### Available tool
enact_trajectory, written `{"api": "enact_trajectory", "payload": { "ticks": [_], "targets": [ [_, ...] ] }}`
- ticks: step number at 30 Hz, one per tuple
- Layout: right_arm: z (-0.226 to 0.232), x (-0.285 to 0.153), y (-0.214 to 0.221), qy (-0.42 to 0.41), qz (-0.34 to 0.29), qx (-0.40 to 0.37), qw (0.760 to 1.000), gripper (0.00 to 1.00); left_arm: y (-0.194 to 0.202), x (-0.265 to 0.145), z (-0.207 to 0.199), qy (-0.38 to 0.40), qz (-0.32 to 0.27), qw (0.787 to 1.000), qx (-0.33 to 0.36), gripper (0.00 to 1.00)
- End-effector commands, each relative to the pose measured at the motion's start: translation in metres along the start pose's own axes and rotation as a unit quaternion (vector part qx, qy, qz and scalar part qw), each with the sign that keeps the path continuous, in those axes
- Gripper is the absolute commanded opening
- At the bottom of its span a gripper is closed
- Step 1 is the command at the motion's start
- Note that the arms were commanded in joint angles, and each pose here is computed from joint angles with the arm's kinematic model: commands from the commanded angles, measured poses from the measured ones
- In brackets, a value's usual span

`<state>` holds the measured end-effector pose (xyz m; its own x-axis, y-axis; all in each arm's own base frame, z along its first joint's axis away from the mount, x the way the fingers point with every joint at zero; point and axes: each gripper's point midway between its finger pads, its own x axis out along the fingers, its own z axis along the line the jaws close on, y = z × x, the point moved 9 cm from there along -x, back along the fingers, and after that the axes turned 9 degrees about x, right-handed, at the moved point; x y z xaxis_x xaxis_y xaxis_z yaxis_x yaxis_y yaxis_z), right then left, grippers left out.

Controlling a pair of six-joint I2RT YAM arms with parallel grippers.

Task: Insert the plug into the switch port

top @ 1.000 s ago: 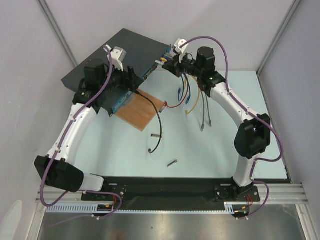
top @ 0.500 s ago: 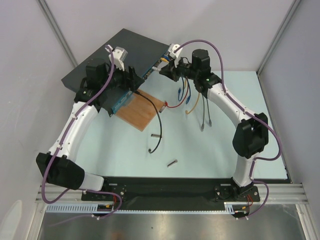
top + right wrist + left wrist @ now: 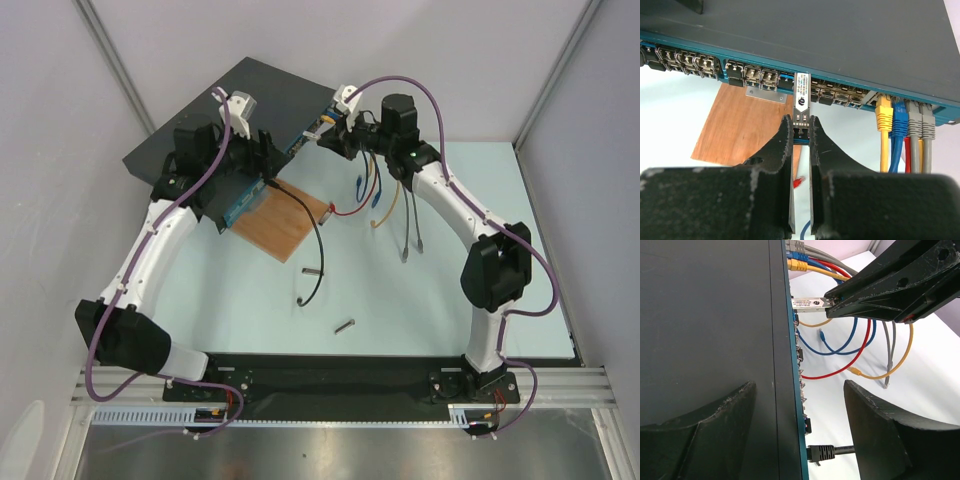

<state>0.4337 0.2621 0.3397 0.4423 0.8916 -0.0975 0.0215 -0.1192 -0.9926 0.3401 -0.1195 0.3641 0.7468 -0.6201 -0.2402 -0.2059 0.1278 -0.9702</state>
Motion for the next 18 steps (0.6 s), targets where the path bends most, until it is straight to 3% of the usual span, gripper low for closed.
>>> {"api": "enact_trajectory", "payload": {
  "ticks": [1, 18],
  "targets": [
    [-0.008, 0.006, -0.016, 0.012, -0.025, -0.031, 0.999, 0.0, -0.018, 0.0, 0.002, 0.005, -0.031, 0.999, 0.013, 0.76],
    [-0.012, -0.02, -0.031, 0.027, -0.032, -0.005, 0.999, 0.0, -0.018, 0.006, 0.003, 0.015, -0.032, 0.999, 0.01, 0.76]
  ]
}}
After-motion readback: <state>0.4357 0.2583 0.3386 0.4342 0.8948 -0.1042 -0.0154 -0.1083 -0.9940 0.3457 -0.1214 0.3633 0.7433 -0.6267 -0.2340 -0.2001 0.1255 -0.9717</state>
